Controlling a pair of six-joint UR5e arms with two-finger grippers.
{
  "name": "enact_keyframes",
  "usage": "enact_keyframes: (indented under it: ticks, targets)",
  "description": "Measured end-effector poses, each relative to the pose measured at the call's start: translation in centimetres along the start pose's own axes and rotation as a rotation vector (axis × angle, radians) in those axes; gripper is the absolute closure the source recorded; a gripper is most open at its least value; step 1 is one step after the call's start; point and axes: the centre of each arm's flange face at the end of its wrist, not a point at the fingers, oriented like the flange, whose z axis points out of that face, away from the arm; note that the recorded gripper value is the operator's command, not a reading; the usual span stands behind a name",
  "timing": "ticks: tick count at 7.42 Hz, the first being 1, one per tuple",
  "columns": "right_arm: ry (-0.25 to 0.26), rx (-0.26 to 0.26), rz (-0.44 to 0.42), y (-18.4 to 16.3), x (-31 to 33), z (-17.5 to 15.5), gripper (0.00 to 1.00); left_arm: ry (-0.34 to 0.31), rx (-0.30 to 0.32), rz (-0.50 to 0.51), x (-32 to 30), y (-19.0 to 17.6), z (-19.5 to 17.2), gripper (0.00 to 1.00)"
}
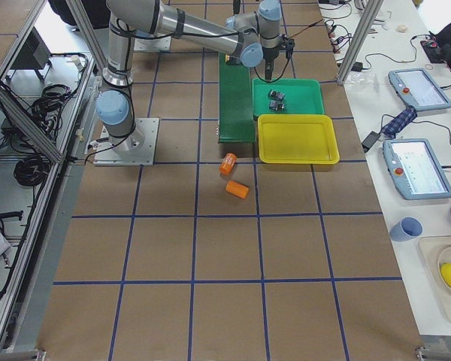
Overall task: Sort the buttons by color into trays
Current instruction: 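Lift the green button into the green tray while left gripper moves over belt, then move the right gripper back to the belt and grasp a yellow-capped button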
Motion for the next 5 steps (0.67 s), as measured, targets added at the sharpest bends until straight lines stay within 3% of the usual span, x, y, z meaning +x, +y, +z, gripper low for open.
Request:
enact_keyframes:
  ticks: [2, 5]
  targets:
    - [0.021, -0.046, 0.008, 5.4, 2.1, -0.3, 0.0, -0.024, 0.033, 0.034, 1.6, 1.5, -4.2, 0.0]
    - [0.071, -0.07, 0.018, 10.0, 4.0, -3.8, 0.0, -0.032, 0.087, 0.054, 2.6, 3.2, -6.6, 0.0]
